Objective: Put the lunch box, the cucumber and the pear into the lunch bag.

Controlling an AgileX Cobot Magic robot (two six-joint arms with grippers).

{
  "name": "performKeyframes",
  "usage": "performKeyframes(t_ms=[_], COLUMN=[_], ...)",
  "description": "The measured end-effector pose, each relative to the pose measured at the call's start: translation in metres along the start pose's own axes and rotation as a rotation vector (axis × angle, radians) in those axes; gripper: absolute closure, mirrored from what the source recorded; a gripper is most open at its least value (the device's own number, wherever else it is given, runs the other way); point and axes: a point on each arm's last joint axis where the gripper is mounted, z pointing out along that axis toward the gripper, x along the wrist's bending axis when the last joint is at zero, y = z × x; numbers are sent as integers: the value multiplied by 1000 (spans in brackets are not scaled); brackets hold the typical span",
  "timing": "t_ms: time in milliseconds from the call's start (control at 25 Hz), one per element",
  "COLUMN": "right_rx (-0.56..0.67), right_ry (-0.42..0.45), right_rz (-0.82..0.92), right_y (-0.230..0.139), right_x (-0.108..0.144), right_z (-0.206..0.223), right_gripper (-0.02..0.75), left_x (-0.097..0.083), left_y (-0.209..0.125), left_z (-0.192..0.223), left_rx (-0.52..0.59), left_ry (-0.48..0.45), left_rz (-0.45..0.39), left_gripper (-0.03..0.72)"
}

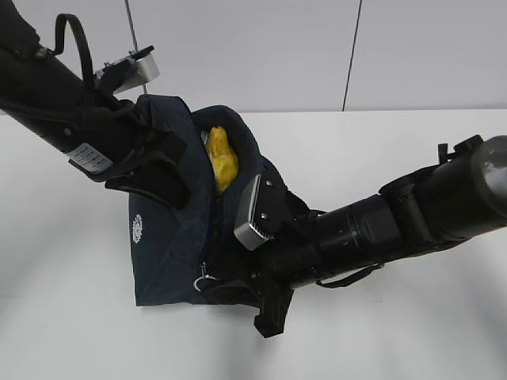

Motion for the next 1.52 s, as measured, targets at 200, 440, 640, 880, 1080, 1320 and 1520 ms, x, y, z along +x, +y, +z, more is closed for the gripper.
performKeyframes(t_ms=[200, 440, 640, 880, 1080, 1320, 1520], right_rx=[24, 34, 38, 14, 13, -25, -39], right_ry=[-30, -33, -5, 46, 67, 68, 58], right_rz=[7, 3, -7, 13, 34, 2, -30], right_y=[-2, -3, -3, -1, 0, 17, 29], right_x=[-3, -3, 0, 4, 6, 10, 12], right_z=[0, 0, 0, 0, -1, -11, -19], right_gripper=[607, 738, 738, 738, 738, 738, 738], left_x=[0, 0, 0, 0, 1, 1, 1], left_y=[0, 0, 0, 0, 0, 0, 0], left_z=[0, 0, 0, 0, 0, 0, 0], left_rx=[0, 0, -2, -4, -2, -2, -2], left_ry=[0, 0, 1, 3, 6, 7, 9], left_rz=[3, 6, 7, 9, 11, 12, 13], left_gripper=[685, 685, 685, 685, 685, 685, 685])
